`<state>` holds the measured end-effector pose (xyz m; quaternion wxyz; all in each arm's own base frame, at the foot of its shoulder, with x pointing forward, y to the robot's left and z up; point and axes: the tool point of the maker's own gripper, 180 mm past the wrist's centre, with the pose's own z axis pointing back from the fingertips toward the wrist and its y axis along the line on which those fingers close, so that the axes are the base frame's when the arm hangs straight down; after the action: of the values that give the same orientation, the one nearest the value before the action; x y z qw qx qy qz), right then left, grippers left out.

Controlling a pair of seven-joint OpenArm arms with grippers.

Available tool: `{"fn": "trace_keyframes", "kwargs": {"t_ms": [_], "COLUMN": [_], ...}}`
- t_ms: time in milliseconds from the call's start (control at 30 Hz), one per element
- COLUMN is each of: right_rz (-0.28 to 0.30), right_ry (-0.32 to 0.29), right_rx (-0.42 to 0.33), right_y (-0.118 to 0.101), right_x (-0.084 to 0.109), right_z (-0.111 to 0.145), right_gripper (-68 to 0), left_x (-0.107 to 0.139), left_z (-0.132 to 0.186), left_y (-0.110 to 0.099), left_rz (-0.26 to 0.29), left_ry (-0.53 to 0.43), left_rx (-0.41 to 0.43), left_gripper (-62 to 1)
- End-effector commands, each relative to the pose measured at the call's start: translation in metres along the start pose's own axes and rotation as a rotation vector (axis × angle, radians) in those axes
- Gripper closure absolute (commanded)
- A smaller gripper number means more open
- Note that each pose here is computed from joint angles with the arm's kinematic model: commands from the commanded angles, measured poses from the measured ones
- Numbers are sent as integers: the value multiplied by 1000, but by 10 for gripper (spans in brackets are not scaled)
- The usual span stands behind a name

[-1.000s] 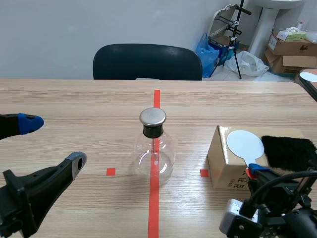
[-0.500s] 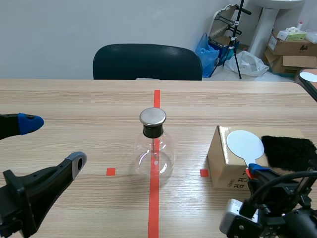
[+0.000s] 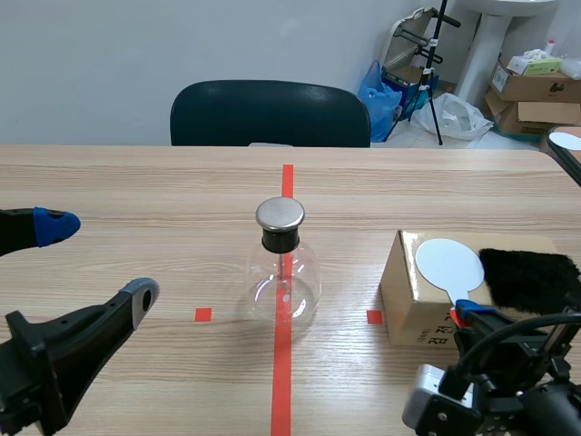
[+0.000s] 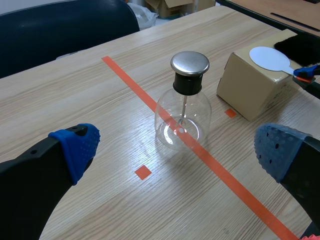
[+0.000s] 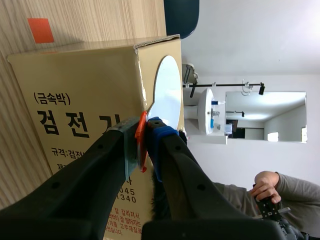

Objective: Do the electroscope experiment

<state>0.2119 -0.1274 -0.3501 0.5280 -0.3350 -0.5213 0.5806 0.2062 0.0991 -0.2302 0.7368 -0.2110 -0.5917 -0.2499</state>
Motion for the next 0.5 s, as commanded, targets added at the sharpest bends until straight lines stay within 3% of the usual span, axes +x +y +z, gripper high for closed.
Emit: {"fn": "trace_keyframes", "kwargs": {"t_ms": [0,267,467], "right_rz": [5,7,39], "right_ry": [8,7,-12], "right_rx": [-4,-4,1], "right_y": [-4,-4,-3], "right_x": [-3,-3,0], "right_z": [-1,-1,-2], "right_gripper": [-9,-9,-9], "left_x": [13,13,13], "left_z": [-1,-1,-1], "left_y": [-2,-2,-2], "left_rz": [1,1,1], "left_ry": [-49,-49,-49], "left_rx": [-1,-1,-1], "left_gripper": [-623,-623,-623]}}
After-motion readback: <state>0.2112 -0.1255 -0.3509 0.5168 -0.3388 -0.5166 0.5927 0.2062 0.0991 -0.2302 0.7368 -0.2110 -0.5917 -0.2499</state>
